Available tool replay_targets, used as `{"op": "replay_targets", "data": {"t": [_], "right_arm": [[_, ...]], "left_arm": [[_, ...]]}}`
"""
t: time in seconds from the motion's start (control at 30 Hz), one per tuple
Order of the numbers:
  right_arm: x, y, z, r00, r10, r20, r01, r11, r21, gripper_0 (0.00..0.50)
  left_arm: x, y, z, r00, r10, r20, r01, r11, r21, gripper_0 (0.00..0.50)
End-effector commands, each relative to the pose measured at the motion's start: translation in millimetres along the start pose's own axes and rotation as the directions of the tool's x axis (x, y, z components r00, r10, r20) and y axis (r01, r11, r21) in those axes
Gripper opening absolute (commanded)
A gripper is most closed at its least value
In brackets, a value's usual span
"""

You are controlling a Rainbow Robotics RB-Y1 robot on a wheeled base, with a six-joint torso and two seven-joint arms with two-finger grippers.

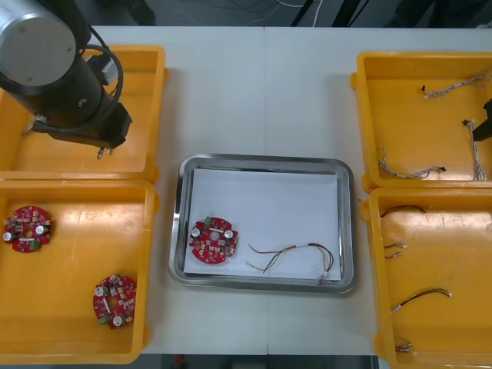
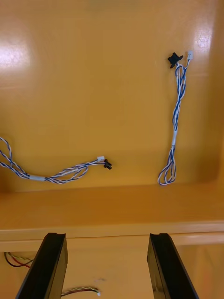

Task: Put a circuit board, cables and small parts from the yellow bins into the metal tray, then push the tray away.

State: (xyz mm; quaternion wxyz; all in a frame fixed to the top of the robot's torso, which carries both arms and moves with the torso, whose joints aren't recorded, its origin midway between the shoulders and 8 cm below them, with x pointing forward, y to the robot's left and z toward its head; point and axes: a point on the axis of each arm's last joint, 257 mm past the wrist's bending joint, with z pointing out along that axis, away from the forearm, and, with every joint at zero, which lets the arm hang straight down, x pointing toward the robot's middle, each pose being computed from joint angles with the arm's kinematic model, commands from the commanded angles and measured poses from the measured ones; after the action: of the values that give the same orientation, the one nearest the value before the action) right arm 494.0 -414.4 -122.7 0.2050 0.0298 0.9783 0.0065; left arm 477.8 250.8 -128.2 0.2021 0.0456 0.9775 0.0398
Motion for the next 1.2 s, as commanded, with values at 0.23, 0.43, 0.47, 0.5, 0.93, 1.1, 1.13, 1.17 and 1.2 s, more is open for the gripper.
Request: {"op": "replay_targets", "data": {"t": [0.23, 0.43, 0.47, 0.5, 0.93, 1.1, 1.13, 1.17, 1.2], "right_arm": [[-47.3, -39.9, -29.6, 0.992, -0.058, 0.115, 0.054, 0.998, 0.04, 0.5], [-61.5, -47.7, -20.0, 0.984, -0.121, 0.131, 0.112, 0.991, 0.071, 0.5], [-63.7, -49.3, -16.1, 0.982, -0.137, 0.134, 0.127, 0.989, 0.08, 0.5], [-65.4, -50.3, -14.4, 0.979, -0.149, 0.137, 0.139, 0.987, 0.087, 0.5], [-57.2, -48.5, 25.4, 0.981, -0.173, 0.088, 0.165, 0.983, 0.085, 0.5], [-55.4, -51.8, 35.0, 0.984, -0.157, 0.088, 0.151, 0.986, 0.074, 0.5], [-56.7, -53.5, 36.7, 0.984, -0.154, 0.094, 0.147, 0.986, 0.075, 0.5], [-56.8, -54.4, 37.7, 0.983, -0.153, 0.096, 0.146, 0.986, 0.077, 0.5], [-59.2, -55.7, 39.2, 0.983, -0.153, 0.105, 0.145, 0.986, 0.08, 0.5]], "left_arm": [[1.1, -78.6, -13.1, 0.996, -0.052, 0.072, 0.045, 0.994, 0.103, 0.0], [8.2, -104.6, -4.0, 0.997, -0.017, 0.08, 0.01, 0.996, 0.091, 0.0], [9.6, -110.9, -2.5, 0.997, -0.012, 0.08, 0.005, 0.996, 0.09, 0.0], [11.0, -114.9, -1.2, 0.997, -0.007, 0.079, 0.0, 0.996, 0.087, 0.0], [25.1, -164.0, 20.3, 0.996, -0.021, 0.09, 0.01, 0.992, 0.122, 0.001], [27.8, -172.5, 30.0, 0.996, -0.014, 0.093, 0.002, 0.992, 0.129, 0.0], [27.9, -173.8, 33.1, 0.996, -0.016, 0.091, 0.004, 0.991, 0.131, 0.0], [28.1, -174.8, 35.0, 0.996, -0.015, 0.091, 0.003, 0.991, 0.132, 0.0], [27.4, -177.0, 38.6, 0.995, -0.011, 0.1, -0.003, 0.991, 0.131, 0.001]]}}
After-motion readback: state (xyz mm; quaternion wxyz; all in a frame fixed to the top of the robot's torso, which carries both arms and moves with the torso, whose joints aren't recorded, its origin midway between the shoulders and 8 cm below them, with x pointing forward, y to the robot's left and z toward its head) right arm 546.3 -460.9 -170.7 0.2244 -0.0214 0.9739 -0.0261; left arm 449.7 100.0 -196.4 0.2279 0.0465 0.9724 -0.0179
